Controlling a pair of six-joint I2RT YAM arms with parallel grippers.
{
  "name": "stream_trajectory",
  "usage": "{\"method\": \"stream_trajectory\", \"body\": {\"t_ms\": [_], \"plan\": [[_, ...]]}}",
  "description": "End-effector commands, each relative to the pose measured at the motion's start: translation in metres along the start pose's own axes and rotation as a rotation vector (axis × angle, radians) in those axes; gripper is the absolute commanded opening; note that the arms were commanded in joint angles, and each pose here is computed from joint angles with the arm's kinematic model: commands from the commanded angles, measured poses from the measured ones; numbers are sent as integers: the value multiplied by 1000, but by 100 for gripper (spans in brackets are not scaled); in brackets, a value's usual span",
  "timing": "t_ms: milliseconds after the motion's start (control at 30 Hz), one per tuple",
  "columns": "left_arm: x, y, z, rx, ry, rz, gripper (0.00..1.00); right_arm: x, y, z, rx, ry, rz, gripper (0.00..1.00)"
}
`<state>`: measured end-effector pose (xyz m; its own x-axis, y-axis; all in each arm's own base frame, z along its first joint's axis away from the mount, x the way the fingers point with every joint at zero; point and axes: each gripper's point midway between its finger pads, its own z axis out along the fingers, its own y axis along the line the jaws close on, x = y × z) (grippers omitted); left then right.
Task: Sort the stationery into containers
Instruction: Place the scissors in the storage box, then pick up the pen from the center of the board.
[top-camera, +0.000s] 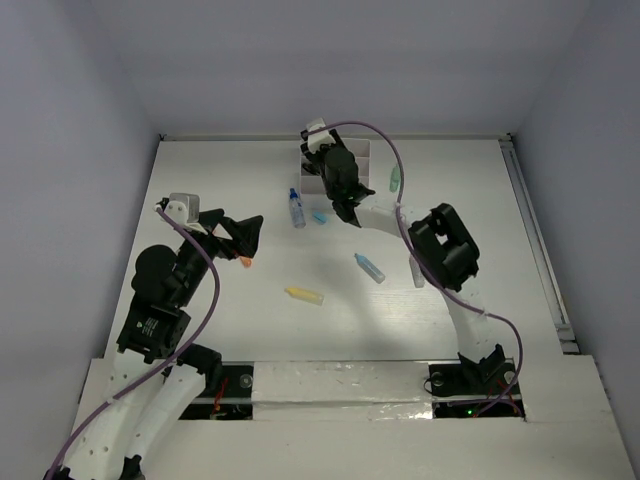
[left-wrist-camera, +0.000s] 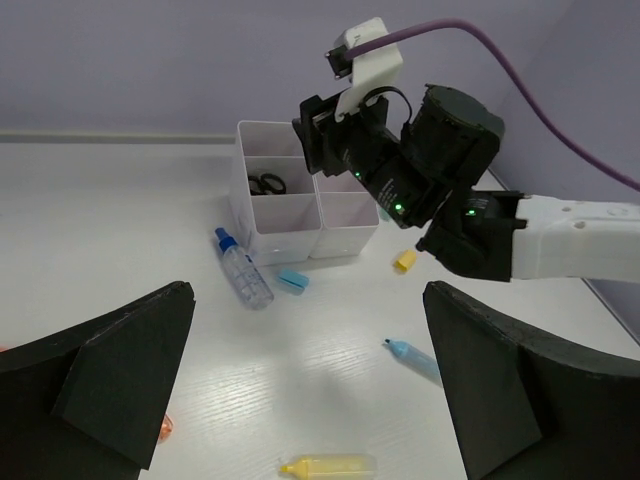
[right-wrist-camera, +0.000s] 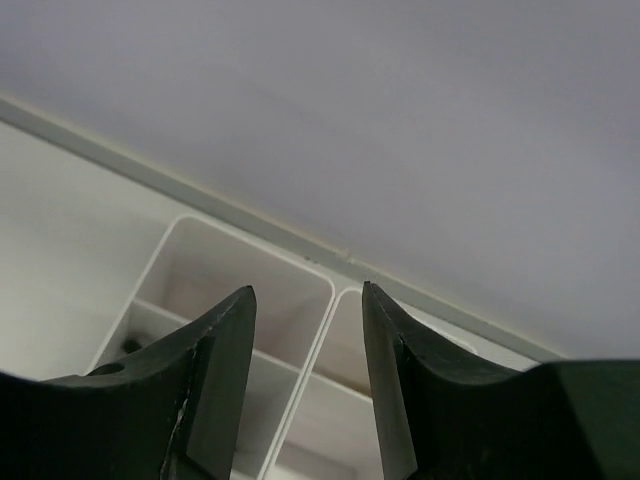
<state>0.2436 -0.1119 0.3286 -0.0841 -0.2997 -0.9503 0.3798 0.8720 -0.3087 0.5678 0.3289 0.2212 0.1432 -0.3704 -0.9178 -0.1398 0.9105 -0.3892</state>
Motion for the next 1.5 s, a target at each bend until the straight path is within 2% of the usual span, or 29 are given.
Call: {"method": "stream_trajectory", "body": {"t_ms": [0, 67, 133, 167, 233, 267, 300, 333, 367, 467, 567, 800, 1000, 1100, 1167, 1267, 1367, 1467], "plan": [[-20, -5, 1, 17, -55, 13, 99, -76, -36, -22, -11, -90, 115, 53], [-19, -5, 1, 16, -54, 13, 99, -84, -38, -34, -48, -74, 161, 51], [-19, -4, 1, 14, -53, 11, 99, -69, -30, -52, -124, 1, 176, 47], [-19, -1, 2, 2, -56, 12, 99, -88, -38, -65, -150, -8, 251, 42], [-18, 0, 3, -4, -53, 12, 99, -69, -19, -88, -277, 97, 268, 39], [-18, 1, 3, -10, -53, 10, 99, -68, -13, -99, -319, 127, 336, 31], [-18, 2, 3, -14, -53, 10, 99, -79, -16, -113, -357, 124, 371, 28], [-18, 2, 3, -18, -54, 7, 99, -60, 1, -131, -451, 180, 377, 26], [-20, 4, 3, -31, -60, 6, 99, -59, 8, -142, -489, 208, 438, 20], [-23, 14, 2, -81, -78, -3, 99, -41, 26, -178, -621, 303, 480, 5], [-30, 26, -2, -154, -115, -19, 99, -32, 34, -208, -698, 352, 504, 3], [-42, 61, -22, -365, -205, -53, 99, -27, 58, -255, -816, 400, 515, 5], [-40, 81, -22, -490, -176, -49, 99, -27, 95, -271, -888, 422, 502, 16], [-44, 78, -18, -491, -149, -45, 99, -27, 105, -278, -902, 416, 478, 25], [-34, 79, -10, -486, -96, -32, 99, -21, 106, -280, -903, 419, 472, 34], [-14, 78, 3, -464, -29, -35, 99, -14, 108, -281, -908, 435, 454, 42], [-2, 77, 13, -443, 11, -46, 99, -9, 113, -282, -919, 453, 449, 46], [-4, 80, 11, -448, -9, -59, 99, -10, 120, -283, -939, 456, 455, 49]]}}
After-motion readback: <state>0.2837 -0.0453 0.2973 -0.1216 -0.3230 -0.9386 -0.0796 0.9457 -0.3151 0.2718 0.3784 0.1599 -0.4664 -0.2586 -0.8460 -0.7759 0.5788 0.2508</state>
